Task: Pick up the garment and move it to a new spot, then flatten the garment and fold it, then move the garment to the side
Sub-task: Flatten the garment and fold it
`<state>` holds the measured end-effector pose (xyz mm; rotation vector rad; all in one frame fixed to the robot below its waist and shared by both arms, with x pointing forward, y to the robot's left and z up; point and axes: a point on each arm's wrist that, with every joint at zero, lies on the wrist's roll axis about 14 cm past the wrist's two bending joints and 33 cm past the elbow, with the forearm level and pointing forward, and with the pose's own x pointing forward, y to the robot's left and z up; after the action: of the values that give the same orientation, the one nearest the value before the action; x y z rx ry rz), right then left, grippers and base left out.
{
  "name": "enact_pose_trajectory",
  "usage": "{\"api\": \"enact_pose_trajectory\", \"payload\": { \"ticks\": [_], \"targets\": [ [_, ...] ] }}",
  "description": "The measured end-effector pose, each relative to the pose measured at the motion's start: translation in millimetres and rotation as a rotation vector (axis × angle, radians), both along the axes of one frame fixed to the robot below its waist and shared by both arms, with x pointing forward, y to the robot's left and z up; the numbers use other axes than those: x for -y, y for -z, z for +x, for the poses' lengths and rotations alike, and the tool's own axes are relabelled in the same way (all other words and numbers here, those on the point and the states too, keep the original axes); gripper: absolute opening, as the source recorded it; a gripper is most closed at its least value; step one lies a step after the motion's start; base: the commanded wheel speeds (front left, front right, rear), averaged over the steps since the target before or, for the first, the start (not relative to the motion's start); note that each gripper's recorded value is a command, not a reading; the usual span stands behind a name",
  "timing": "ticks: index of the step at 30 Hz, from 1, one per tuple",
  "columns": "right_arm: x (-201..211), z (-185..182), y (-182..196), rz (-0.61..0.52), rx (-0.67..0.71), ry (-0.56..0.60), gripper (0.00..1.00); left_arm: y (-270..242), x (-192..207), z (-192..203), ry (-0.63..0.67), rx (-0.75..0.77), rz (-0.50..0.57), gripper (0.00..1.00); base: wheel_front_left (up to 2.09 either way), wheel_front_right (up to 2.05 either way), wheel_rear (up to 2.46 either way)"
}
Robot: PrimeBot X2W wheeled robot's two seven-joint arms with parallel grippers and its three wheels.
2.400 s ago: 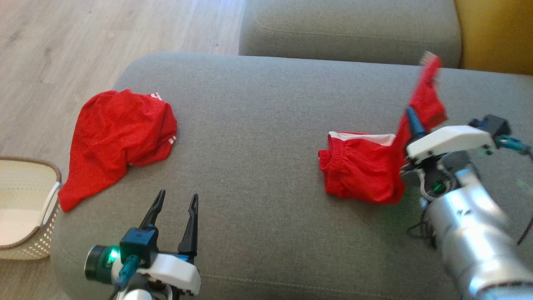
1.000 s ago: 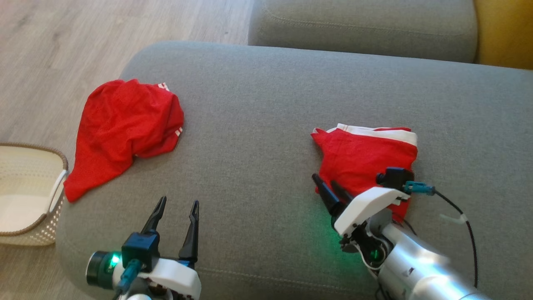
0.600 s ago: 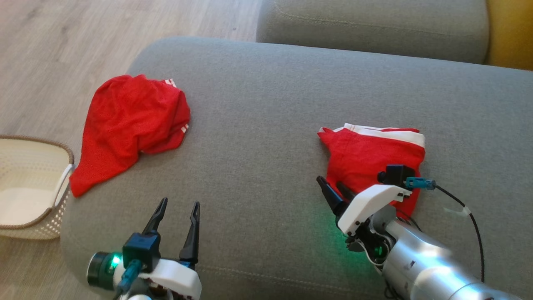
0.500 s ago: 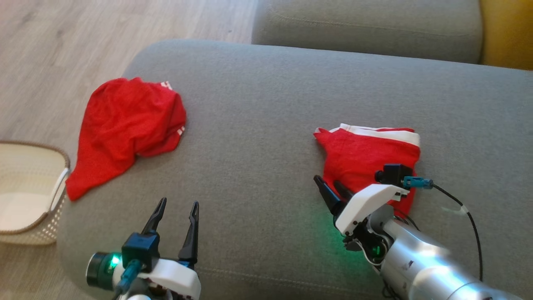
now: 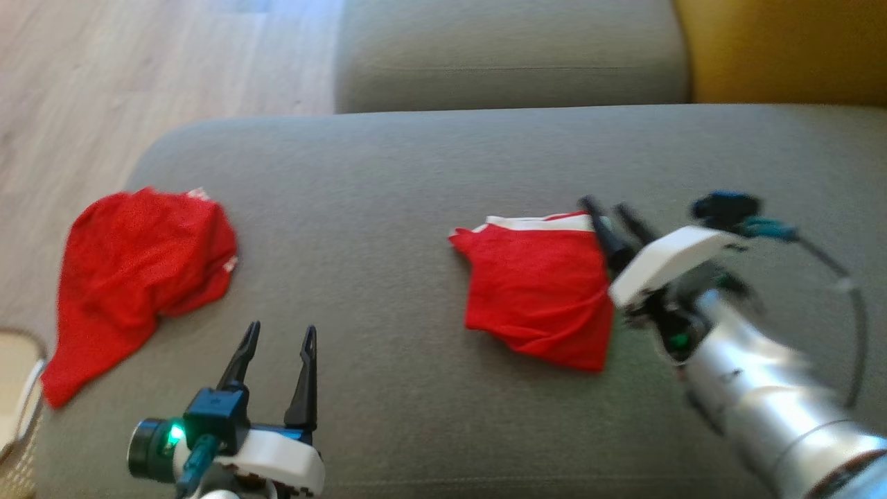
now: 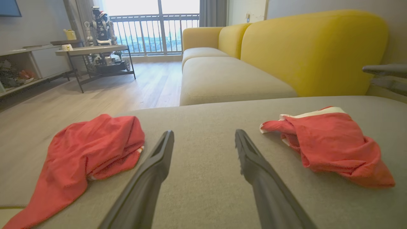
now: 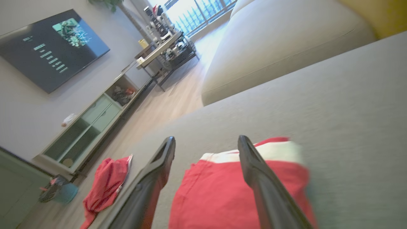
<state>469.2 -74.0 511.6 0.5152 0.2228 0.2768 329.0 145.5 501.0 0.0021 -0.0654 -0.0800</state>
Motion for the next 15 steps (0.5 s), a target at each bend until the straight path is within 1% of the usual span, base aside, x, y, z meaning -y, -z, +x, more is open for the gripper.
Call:
{"api": "enact_pose_trajectory", "payload": {
  "ticks": [3,5,7,12,14,15],
  "targets": [
    [44.2,3.9,-14.7,-0.045,0.066,0.086,1.0,-10.5,9.1,5.6,0.024,0.032,-0.005,1.0,0.0,0.0,0.0],
    [66.1,-1.4,-15.3,-0.053,0.09,0.134,1.0,-15.1,15.0,8.8,0.04,0.045,-0.016,1.0,0.0,0.0,0.0],
    [73.4,-6.8,-11.1,-0.073,0.096,0.145,1.0,-16.6,17.7,10.1,0.046,0.049,-0.016,1.0,0.0,0.0,0.0],
    [108.2,-44.8,23.6,-0.133,0.083,0.235,1.0,-20.7,25.4,13.5,0.068,0.059,-0.037,1.0,0.0,0.0,0.0],
    [112.7,-59.5,34.7,-0.145,0.078,0.262,1.0,-18.7,25.3,13.9,0.062,0.051,-0.044,1.0,0.0,0.0,0.0],
    [112.1,-66.1,38.9,-0.169,0.082,0.262,1.0,-17.9,25.3,14.6,0.062,0.048,-0.044,1.0,0.0,0.0,0.0]
  ]
}}
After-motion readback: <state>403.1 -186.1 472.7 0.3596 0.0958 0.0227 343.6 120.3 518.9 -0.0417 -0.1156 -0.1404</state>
